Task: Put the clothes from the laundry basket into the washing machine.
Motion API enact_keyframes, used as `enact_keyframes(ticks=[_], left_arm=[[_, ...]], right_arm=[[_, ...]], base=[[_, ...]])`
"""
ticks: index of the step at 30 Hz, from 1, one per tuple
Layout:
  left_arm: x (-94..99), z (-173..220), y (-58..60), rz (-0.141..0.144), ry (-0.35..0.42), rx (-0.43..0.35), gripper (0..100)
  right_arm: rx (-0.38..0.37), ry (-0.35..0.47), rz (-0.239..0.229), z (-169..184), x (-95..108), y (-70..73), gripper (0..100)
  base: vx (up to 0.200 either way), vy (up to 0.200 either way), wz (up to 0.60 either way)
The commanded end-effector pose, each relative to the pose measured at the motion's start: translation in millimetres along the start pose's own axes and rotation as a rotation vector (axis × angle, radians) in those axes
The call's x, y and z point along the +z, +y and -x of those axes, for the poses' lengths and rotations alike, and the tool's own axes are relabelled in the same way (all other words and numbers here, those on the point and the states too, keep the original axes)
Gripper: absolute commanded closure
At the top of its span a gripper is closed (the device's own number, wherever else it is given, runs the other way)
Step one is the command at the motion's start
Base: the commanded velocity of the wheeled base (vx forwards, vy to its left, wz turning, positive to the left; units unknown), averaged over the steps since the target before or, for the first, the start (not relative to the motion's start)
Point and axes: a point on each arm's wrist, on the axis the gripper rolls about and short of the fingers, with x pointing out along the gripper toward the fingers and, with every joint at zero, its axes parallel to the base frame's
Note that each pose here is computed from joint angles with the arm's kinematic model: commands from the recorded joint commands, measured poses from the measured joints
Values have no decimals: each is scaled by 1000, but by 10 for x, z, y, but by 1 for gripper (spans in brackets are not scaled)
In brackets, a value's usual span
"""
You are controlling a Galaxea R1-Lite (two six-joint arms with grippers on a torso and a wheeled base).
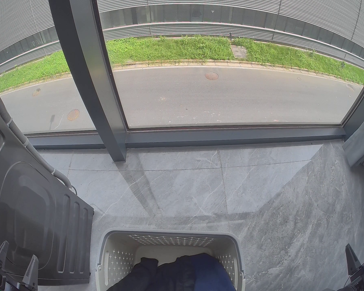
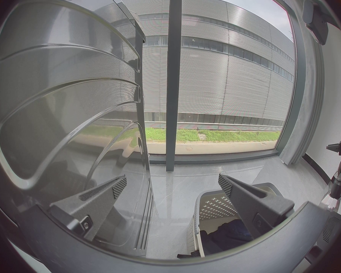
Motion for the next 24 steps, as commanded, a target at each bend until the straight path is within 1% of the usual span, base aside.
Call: enact_keyframes(ticks=[1, 11, 24], left_arm=[[-51, -4, 2, 1, 5, 1, 0], [-51, -4, 2, 4, 5, 1, 0], [-51, -4, 2, 4, 5, 1, 0]], right_arm=[[1, 0, 0, 1, -53, 0, 0], [1, 0, 0, 1, -53, 0, 0], [1, 0, 0, 1, -53, 0, 0]], base=[[0, 0, 0], [0, 0, 0], [-200, 0, 0]])
